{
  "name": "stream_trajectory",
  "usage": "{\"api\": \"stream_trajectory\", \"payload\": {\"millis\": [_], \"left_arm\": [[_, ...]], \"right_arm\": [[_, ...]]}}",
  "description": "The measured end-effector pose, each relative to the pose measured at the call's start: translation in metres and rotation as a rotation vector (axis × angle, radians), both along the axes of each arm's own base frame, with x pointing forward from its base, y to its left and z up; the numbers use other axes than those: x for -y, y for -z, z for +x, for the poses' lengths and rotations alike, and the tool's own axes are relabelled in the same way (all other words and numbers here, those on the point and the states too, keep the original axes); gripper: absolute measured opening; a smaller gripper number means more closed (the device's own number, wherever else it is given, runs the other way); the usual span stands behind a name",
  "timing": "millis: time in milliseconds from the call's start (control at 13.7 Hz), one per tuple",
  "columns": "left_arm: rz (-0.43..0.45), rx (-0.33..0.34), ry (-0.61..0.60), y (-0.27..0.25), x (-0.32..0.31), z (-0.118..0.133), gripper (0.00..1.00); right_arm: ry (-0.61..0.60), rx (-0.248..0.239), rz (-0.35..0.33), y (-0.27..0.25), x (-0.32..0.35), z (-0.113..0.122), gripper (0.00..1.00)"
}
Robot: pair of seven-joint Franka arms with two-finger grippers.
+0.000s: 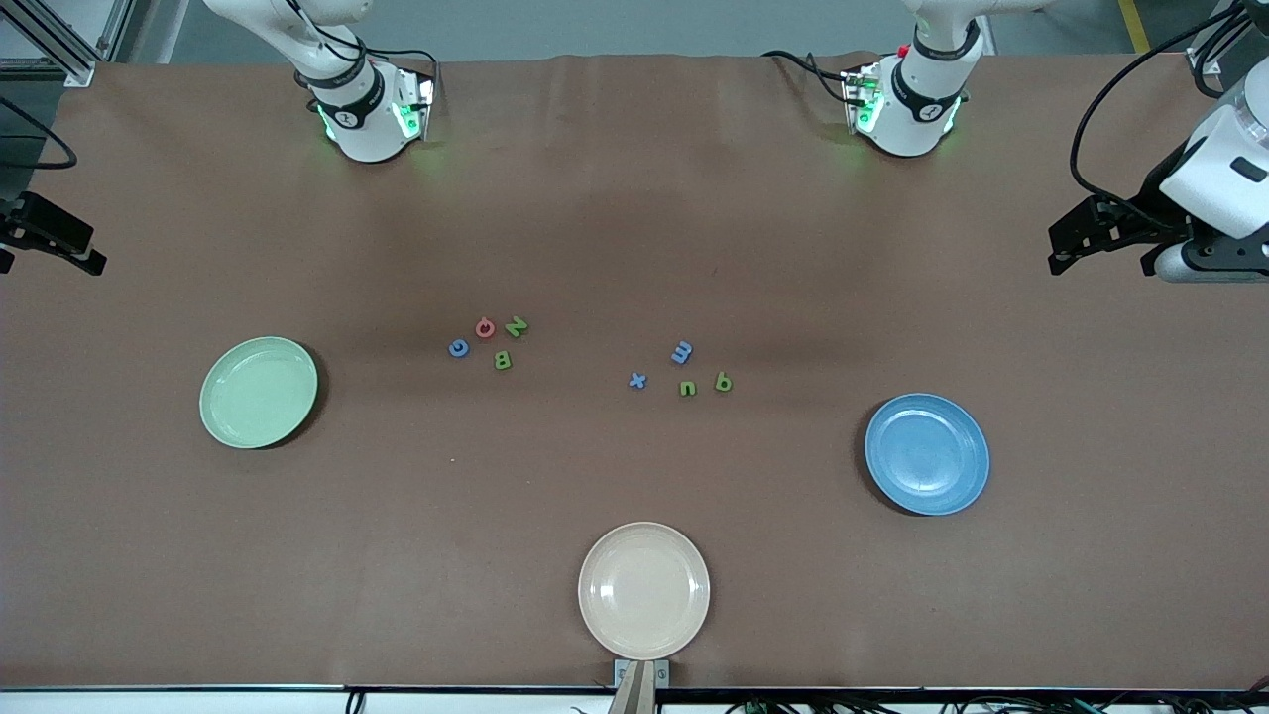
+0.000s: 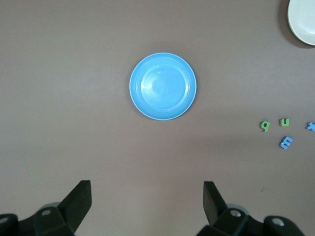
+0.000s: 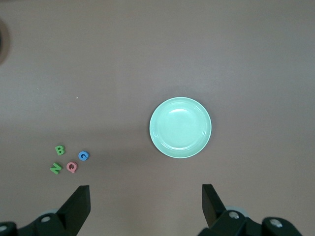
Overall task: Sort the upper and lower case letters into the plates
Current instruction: 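Move both grippers from rest toward the scattered foam letters, then grasp the green q with the left gripper while the right gripper grasps B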
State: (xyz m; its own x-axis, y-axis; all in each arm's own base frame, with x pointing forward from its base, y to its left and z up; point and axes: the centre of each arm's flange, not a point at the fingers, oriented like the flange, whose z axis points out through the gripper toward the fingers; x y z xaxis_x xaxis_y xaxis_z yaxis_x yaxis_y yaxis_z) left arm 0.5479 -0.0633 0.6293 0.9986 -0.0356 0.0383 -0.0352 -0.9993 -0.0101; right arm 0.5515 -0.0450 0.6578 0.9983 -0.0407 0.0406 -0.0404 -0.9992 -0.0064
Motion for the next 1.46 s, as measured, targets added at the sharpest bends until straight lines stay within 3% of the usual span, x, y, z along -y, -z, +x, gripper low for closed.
{"api": "stream_trajectory", "payload": {"millis": [513,806,1025,1465], "left_arm": [[0.000,-0.007,0.003,0.004,0.002,0.002,1.00],[-0.002,-0.058,0.042,0.031,0.023,0.010,1.00],[-0.014,-0.101,0.101,0.069,0.069,0.021,1.00],[-0.070,-0.069,0.131,0.184,0.167,0.027,1.00]], "right_arm": [[-0.001,0.000,0.000,0.000,0.000,0.000,1.00],[-0.046,-0.006,0.003,0.002,-0.026,0.003,1.00],[-0.103,-0.042,0.004,0.022,-0.082,0.013,1.00],[-0.193,-0.153,-0.026,0.093,-0.190,0.030,1.00]]}}
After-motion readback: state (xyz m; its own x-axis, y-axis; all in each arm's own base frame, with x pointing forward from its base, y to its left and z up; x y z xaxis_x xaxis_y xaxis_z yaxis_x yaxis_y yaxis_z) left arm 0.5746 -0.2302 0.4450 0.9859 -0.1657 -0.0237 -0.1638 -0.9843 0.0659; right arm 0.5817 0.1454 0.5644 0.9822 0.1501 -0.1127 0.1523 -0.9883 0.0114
